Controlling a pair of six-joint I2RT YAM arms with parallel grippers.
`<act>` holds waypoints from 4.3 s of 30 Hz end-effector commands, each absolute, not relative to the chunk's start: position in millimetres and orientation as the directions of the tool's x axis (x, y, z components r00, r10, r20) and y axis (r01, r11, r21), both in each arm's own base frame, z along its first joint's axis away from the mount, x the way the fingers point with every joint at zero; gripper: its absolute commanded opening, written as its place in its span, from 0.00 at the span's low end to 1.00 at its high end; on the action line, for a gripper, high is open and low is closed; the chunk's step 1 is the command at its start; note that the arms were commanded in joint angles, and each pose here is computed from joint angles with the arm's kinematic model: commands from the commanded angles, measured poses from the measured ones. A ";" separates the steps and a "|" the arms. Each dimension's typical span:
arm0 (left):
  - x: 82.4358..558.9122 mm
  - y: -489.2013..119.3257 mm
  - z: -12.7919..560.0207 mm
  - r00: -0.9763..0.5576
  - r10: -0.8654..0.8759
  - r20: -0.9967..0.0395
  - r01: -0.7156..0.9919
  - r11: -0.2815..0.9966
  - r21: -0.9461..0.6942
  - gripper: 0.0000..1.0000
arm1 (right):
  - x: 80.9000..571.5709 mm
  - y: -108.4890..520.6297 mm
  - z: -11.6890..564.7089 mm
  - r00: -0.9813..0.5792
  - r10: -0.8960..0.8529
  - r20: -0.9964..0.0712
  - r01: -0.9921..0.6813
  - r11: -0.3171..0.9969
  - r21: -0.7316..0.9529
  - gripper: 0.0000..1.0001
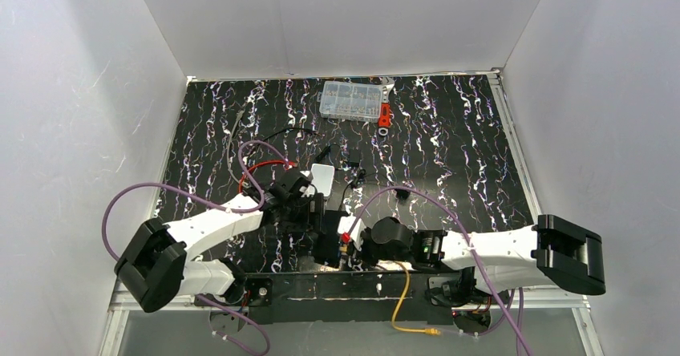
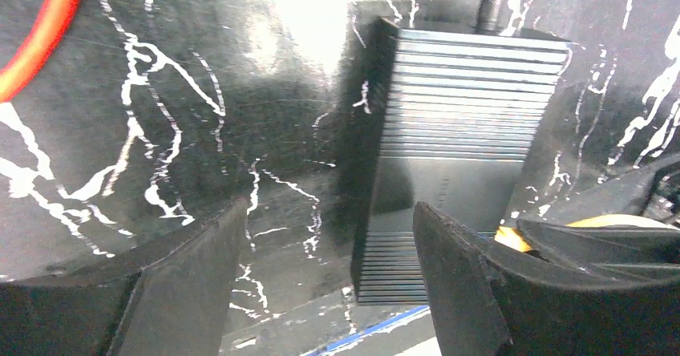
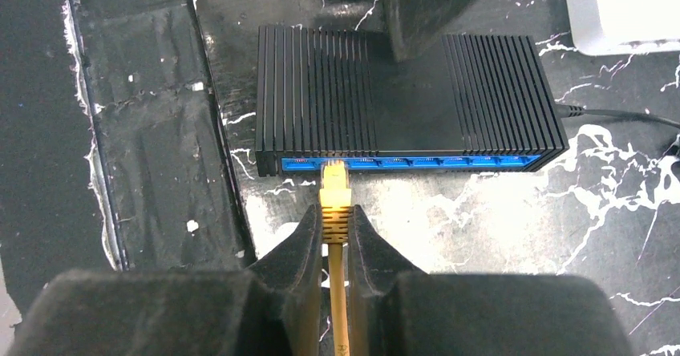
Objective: Insert the plug into the switch port
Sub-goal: Insert the connector into the switch port, then pick up the connector from the center of the board.
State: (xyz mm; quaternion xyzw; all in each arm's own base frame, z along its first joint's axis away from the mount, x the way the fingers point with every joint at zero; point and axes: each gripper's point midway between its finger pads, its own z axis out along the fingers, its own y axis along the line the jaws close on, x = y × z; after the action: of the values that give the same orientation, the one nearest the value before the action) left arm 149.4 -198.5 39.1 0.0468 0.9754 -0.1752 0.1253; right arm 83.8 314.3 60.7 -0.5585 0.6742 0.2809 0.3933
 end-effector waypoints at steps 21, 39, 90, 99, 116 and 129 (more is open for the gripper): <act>174.2 -144.5 130.9 -0.849 -0.017 -0.528 0.107 0.973 -0.203 0.98 | 118.1 319.4 104.6 -0.063 -0.559 -0.827 -0.935 0.323 -0.147 0.51; 158.5 -68.4 217.5 -0.599 -0.128 -0.791 0.042 0.981 -0.191 0.98 | 176.3 389.4 180.4 0.037 -0.486 -0.873 -0.943 0.273 -0.192 0.59; 136.4 -50.9 219.0 -0.484 -0.189 -0.854 0.108 0.956 -0.273 0.98 | 247.5 532.9 65.5 -0.372 -0.646 -0.666 -0.928 0.284 0.243 0.52; 136.6 -51.2 219.1 -0.484 -0.189 -0.855 0.110 0.956 -0.273 0.98 | 248.4 532.0 57.1 -0.376 -0.655 -0.656 -0.926 0.293 0.238 0.46; 137.7 -51.5 217.2 -0.491 -0.180 -0.852 0.106 0.959 -0.264 0.98 | 263.0 530.6 82.5 -0.338 -0.588 -0.735 -0.929 0.332 0.162 0.14; 138.6 -52.0 216.2 -0.498 -0.178 -0.848 0.099 0.961 -0.260 0.98 | 262.3 514.3 155.5 -0.263 -0.463 -0.847 -0.932 0.349 0.099 0.01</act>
State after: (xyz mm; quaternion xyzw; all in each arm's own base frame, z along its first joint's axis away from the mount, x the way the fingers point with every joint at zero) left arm 136.7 -53.5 220.6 -0.0253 0.8487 -0.1526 0.5057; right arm 255.6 510.1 98.4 -0.4895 0.7612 0.2900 0.3112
